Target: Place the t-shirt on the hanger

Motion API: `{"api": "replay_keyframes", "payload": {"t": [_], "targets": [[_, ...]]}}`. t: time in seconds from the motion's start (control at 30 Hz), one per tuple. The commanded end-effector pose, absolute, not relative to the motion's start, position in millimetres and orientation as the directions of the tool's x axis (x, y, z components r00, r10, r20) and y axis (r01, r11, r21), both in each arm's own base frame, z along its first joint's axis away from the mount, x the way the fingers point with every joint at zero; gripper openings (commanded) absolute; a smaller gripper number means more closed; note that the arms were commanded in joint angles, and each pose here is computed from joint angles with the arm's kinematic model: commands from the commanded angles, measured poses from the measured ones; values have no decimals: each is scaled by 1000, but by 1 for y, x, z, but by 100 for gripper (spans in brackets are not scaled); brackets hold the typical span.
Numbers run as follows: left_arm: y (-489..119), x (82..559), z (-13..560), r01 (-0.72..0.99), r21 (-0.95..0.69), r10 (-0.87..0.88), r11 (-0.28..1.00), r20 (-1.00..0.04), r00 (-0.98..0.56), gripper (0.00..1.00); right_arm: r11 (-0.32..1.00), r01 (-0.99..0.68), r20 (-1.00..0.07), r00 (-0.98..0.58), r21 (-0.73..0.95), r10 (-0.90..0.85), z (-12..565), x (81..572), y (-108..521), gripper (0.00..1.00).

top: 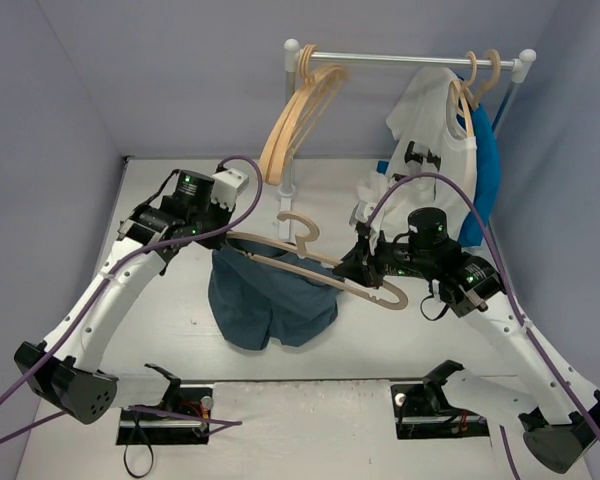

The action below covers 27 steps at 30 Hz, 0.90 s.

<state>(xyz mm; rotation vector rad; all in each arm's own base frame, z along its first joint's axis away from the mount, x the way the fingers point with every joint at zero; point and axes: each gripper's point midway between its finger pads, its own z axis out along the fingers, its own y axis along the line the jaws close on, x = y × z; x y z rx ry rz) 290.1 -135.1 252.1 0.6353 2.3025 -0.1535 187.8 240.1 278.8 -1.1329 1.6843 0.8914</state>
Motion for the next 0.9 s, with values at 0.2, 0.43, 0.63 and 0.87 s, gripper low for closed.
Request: {"api": "replay_keyframes", "payload": {"t": [0.2, 0.43, 0.63, 0.87], "targets": [[-124, 303, 314, 411, 148, 353, 899, -801, -484, 0, 191, -981, -978, -67, 28, -197, 323, 176, 263, 0], [-138, 300, 324, 409, 75, 287, 909, -825, -487, 0, 191, -980, -976, -92, 53, -198, 319, 175, 268, 0], [-131, 303, 332, 368, 118, 294, 922, -833, -470, 0, 175, -980, -970, -125, 89, -208, 311, 166, 275, 0], [-158, 293, 329, 423, 80, 295, 903, -831, -471, 0, 318, -947, -994, -72, 41, -87, 332, 189, 274, 0]]}}
